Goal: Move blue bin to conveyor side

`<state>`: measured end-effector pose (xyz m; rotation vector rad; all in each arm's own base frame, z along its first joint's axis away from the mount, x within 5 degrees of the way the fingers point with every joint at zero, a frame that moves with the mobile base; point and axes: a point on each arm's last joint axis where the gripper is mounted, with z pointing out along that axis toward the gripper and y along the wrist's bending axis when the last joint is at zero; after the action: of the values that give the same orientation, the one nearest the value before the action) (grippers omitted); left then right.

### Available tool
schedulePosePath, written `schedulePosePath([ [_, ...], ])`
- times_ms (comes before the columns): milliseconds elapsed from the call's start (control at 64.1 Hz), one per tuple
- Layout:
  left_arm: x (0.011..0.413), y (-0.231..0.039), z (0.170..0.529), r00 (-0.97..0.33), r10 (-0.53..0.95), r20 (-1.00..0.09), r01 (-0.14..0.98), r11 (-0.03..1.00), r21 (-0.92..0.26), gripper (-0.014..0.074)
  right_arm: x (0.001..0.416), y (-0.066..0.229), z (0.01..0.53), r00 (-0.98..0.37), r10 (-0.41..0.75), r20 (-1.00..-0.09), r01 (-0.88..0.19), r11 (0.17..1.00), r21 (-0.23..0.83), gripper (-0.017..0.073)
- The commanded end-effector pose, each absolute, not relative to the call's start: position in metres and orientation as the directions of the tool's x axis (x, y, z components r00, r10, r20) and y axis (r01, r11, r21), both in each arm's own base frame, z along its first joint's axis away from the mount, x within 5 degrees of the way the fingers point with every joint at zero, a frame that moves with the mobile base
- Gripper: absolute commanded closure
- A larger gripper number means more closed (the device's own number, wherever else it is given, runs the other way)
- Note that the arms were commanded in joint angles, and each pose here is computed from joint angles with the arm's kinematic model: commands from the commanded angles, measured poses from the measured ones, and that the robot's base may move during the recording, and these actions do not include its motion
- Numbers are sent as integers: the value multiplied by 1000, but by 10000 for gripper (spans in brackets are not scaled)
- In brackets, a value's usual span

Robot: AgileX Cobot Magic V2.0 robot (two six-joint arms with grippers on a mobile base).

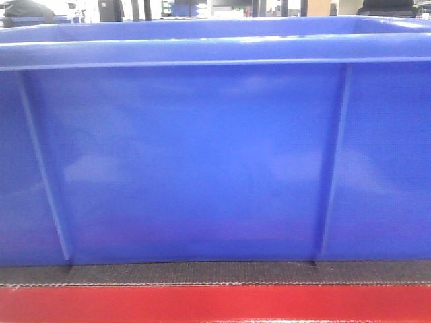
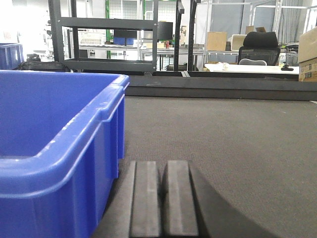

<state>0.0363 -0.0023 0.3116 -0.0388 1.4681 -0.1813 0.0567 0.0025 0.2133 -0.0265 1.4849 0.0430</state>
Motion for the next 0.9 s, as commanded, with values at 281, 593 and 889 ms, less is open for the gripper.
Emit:
schedulePosePath([
  [281,36,-2,313,113,-144,-983,104,986,-133,581,56,2,216,121,10,-993,-42,999,5,648],
  [593,36,-2,313,113,-144,-983,104,986,-133,581,56,2,216,121,10,-993,-42,999,5,648],
  [889,38,1,289,151,-5,-988,27,1000,-1,581,56,2,216,123,5,-992,-41,999,0,648],
])
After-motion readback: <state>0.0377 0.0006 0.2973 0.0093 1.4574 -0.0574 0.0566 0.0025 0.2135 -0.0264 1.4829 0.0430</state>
